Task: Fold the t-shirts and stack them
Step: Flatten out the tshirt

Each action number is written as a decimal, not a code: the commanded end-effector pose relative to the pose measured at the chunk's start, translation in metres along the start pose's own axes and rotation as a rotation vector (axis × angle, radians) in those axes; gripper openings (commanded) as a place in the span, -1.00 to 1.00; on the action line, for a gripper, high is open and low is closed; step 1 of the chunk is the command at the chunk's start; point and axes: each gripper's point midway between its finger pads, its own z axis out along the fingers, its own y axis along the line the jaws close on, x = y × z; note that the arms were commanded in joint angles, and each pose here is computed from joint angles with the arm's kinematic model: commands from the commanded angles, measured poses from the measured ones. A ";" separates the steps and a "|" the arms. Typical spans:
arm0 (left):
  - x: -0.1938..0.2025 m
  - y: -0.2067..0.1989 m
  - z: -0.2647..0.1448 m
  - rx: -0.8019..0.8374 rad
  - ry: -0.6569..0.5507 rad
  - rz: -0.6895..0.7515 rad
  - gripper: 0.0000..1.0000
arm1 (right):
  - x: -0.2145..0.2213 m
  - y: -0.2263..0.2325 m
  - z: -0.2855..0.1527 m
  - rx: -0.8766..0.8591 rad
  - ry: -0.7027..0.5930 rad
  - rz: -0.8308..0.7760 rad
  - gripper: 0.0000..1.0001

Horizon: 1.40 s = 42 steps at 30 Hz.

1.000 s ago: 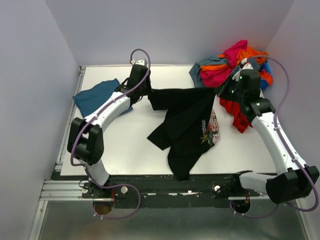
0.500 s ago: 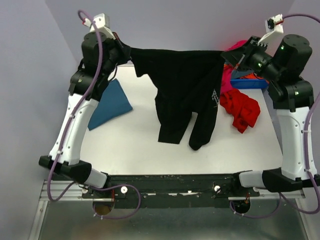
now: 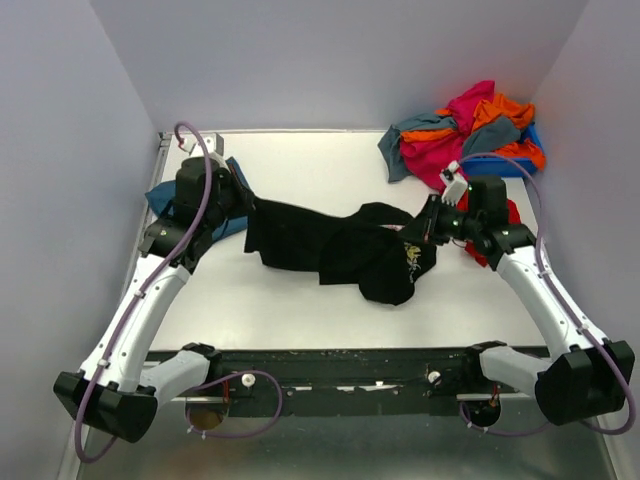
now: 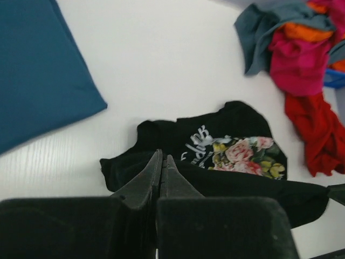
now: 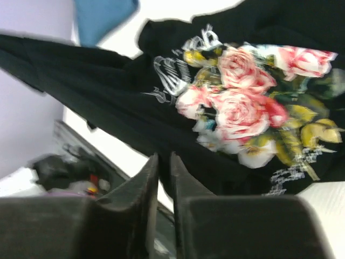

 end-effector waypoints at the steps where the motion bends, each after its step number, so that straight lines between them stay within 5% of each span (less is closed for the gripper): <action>1: 0.019 0.018 0.003 -0.028 -0.005 -0.017 -1.00 | 0.016 -0.015 0.016 -0.021 -0.003 -0.019 0.00; 3: 0.032 0.029 0.007 -0.062 0.014 -0.012 -1.00 | 0.044 -0.022 0.029 -0.027 0.048 -0.006 0.35; 7: 0.044 0.058 0.009 -0.174 0.001 -0.015 -1.00 | 0.094 -0.052 0.044 0.111 0.116 0.017 0.40; 18: 0.026 0.113 -0.011 -0.407 -0.095 -0.117 -1.00 | 0.128 -0.138 0.015 0.565 0.038 0.169 0.10; 30: 0.028 0.108 -0.007 -0.379 -0.083 -0.130 -1.00 | 0.160 -0.147 0.031 0.539 0.118 0.251 -0.02; 32: 0.028 0.108 -0.006 -0.377 -0.084 -0.129 -1.00 | 0.164 -0.146 0.038 0.522 0.145 0.266 -0.14; 36: 0.027 0.109 -0.005 -0.383 -0.080 -0.129 -1.00 | 0.156 -0.150 0.032 0.582 0.139 0.258 -0.91; 42: 0.012 0.108 -0.005 -0.405 -0.097 -0.127 -1.00 | 0.067 -0.134 -0.013 0.723 -0.086 0.150 -0.99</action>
